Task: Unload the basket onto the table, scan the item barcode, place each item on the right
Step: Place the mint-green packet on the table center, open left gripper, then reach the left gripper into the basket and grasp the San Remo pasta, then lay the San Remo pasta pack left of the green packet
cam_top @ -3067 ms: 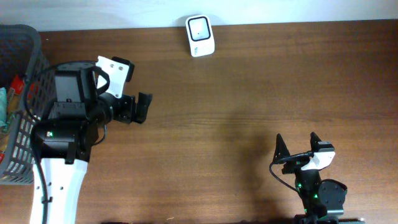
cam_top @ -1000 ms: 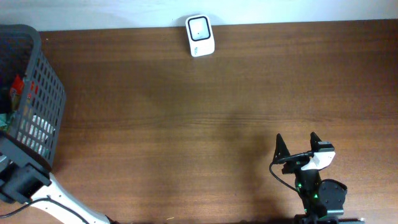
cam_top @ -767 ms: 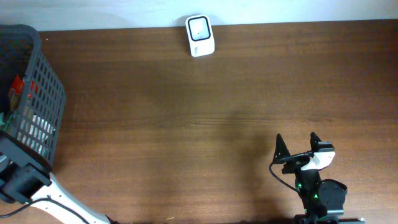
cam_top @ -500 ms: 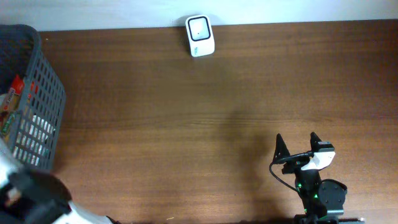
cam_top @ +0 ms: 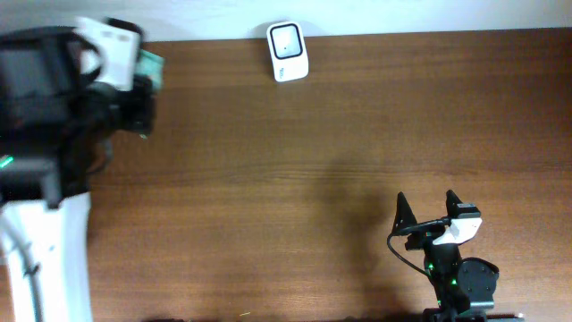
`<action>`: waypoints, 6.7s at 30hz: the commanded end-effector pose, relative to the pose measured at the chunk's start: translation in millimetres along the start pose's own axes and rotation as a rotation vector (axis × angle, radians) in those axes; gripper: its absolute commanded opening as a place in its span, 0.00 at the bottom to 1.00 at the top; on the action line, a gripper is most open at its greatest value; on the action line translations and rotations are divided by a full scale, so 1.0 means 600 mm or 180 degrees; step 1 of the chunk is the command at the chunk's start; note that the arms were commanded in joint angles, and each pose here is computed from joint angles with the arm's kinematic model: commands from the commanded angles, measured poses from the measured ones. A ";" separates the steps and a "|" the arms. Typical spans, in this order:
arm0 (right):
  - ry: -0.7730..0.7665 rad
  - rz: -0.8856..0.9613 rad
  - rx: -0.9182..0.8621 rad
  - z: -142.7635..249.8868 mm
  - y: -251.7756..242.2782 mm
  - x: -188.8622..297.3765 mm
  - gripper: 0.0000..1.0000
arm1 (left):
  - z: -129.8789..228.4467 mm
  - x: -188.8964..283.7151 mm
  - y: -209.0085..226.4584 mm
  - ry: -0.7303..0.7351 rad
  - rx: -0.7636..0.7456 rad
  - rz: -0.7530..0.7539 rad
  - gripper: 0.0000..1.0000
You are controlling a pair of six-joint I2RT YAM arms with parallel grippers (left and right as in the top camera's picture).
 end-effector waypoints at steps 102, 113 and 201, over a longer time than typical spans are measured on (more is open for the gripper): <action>-0.0003 0.0021 -0.0026 0.003 -0.003 0.000 0.99 | 0.578 -0.284 0.467 0.1721 0.1032 -0.0607 0.71; -0.0003 0.0021 -0.0026 0.003 -0.003 0.000 0.99 | 0.585 -0.280 0.464 0.1874 0.1158 -0.0673 0.57; -0.0003 0.0021 -0.0026 0.003 -0.003 0.000 0.99 | 0.038 0.109 0.166 -0.0213 0.0771 -0.0568 0.00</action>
Point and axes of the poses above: each gripper's point midway between its finger pads, its own x axis back along the fingers, its own y axis along the line the jaws close on, z = x × y, the point moved 9 cm from there along x, back along the fingers, and after that the axes turned 13 degrees about -x, right-handed, at the moved point
